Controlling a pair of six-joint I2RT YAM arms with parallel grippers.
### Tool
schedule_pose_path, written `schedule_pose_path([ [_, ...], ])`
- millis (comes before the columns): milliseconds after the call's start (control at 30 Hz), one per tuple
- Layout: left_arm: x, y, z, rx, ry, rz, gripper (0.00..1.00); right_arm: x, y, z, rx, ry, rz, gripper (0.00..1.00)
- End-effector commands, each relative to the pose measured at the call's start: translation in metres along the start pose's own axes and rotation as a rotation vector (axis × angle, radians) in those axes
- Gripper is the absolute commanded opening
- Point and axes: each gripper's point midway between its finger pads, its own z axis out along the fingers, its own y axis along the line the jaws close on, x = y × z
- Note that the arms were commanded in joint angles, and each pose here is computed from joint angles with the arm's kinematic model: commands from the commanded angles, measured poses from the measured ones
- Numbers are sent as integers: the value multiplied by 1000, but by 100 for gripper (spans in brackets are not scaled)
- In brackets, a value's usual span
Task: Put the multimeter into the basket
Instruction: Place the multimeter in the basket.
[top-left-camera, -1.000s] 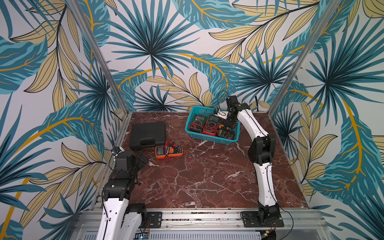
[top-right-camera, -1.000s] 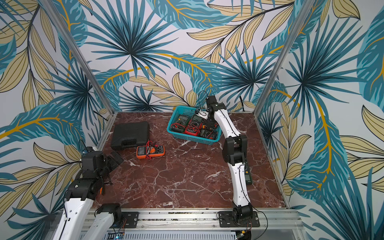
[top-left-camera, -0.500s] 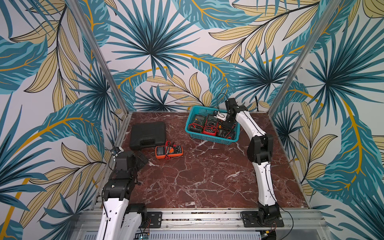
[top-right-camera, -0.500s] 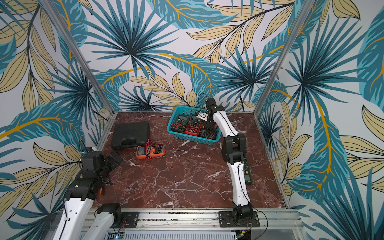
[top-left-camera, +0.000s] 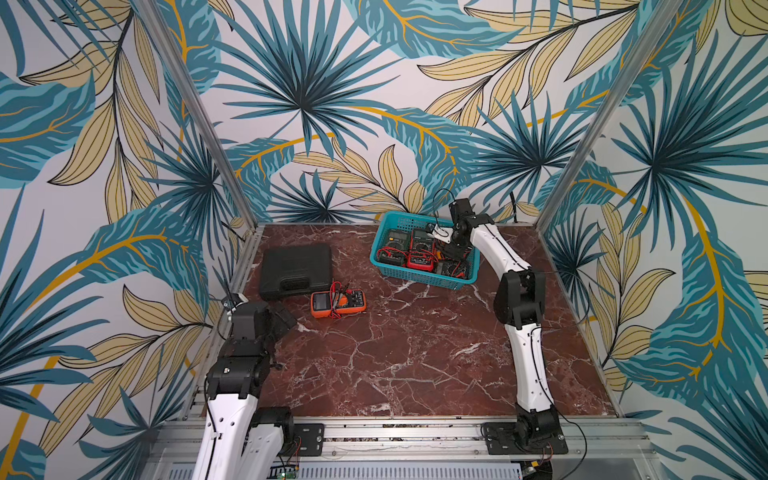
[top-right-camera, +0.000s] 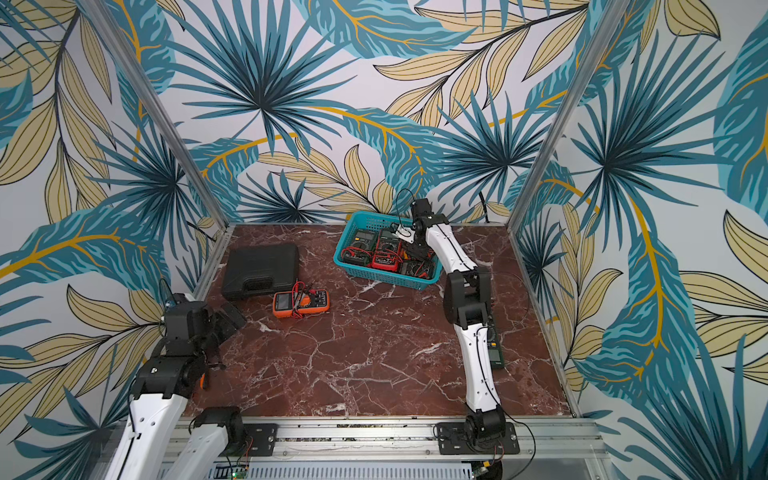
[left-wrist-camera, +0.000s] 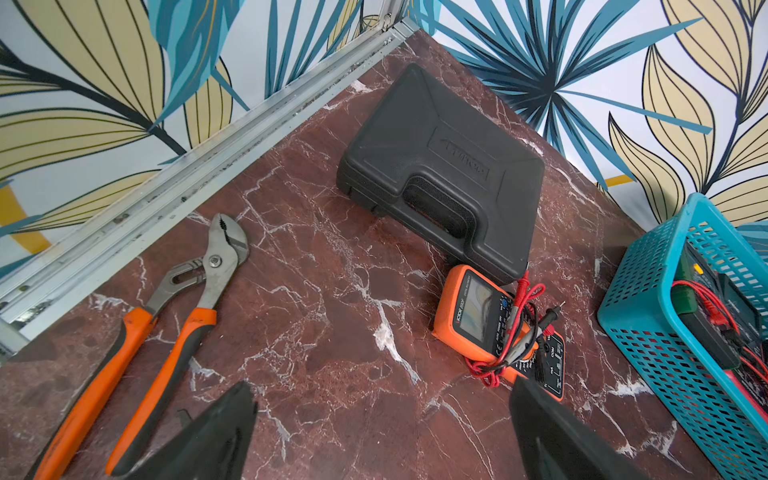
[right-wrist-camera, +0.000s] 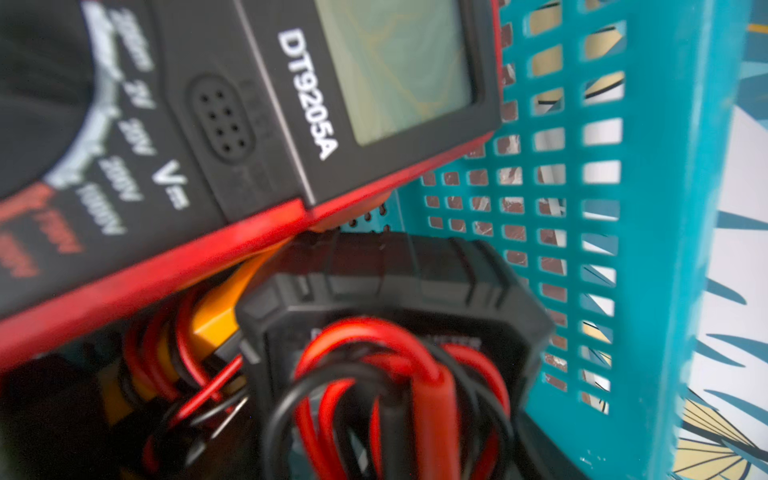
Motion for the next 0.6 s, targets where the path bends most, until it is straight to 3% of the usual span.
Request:
schedule_pose_path([
  [0, -5, -2, -2, 8, -14, -2, 100, 17, 13, 0, -63, 48, 23, 83],
  [233, -5, -5, -2, 25, -9, -2, 100, 3, -3, -31, -22, -17, 64, 90],
  [567, -2, -21, 1, 98, 28, 6, 100, -15, 2, -102, -28, -120, 112, 91],
])
